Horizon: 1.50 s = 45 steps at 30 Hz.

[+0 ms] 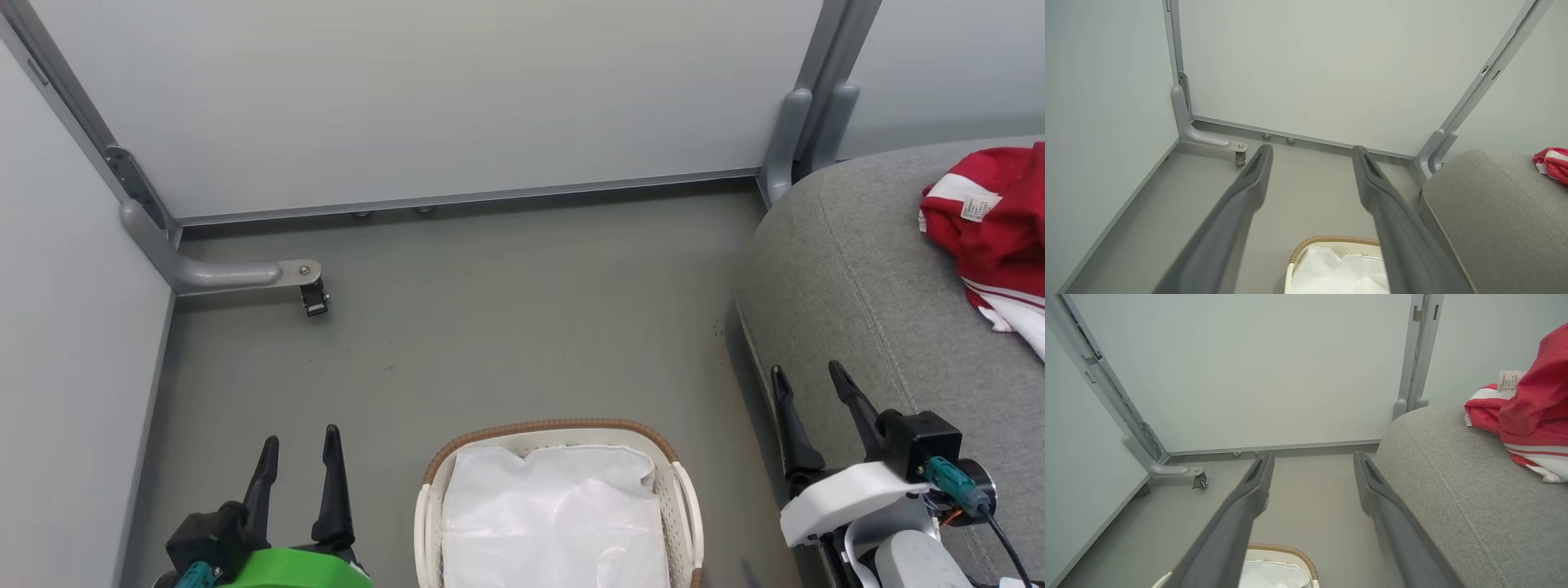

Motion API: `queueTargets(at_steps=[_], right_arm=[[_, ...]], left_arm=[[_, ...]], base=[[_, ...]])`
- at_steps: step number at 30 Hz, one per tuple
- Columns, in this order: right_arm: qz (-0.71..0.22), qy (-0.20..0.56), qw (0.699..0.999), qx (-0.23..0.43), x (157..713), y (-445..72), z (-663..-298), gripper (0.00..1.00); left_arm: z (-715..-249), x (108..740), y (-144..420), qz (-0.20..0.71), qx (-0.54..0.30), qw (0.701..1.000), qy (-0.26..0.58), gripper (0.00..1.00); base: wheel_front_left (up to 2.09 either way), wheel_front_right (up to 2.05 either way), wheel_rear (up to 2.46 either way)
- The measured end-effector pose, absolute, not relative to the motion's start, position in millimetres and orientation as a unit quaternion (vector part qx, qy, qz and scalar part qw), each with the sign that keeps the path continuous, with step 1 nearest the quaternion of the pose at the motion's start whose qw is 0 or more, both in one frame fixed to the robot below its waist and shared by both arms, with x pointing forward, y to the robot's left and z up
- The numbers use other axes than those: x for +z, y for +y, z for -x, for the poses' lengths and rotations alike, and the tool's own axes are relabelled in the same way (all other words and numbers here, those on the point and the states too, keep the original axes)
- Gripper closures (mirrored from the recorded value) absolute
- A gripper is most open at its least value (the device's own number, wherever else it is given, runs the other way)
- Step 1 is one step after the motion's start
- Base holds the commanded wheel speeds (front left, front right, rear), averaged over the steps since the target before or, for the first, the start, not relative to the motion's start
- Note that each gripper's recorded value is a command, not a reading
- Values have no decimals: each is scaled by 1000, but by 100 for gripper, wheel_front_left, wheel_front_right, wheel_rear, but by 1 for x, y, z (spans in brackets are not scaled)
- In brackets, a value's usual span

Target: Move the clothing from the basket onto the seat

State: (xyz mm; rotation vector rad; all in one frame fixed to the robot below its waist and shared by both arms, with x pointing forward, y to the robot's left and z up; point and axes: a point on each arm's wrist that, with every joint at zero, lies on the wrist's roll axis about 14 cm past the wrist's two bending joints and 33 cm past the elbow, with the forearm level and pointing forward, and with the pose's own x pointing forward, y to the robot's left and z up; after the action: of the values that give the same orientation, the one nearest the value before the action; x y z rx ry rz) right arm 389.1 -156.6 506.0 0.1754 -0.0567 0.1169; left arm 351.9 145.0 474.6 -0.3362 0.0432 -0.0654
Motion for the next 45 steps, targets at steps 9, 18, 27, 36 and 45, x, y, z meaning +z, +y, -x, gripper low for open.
queueTargets(at_steps=[9, 18, 27, 36, 45], right_arm=[[-83, -31, 995, 55, 508, -159, -391, 0], [-81, -33, 995, 53, 509, -161, -390, 0], [-82, -26, 995, 56, 504, -158, -389, 100], [-136, 13, 990, 35, 484, -164, -381, 100], [-213, 19, 977, 14, 485, -172, -382, 100]], left_arm=[[-350, 474, 148, 168, -26, 985, 21, 0], [-349, 473, 147, 162, -28, 986, 23, 0], [-348, 467, 147, 162, -27, 986, 34, 100], [-344, 453, 152, 204, -9, 977, 62, 100], [-346, 451, 161, 273, 14, 959, 72, 100]], base=[[0, 0, 0], [0, 0, 0], [0, 0, 0], [0, 0, 0], [0, 0, 0]])
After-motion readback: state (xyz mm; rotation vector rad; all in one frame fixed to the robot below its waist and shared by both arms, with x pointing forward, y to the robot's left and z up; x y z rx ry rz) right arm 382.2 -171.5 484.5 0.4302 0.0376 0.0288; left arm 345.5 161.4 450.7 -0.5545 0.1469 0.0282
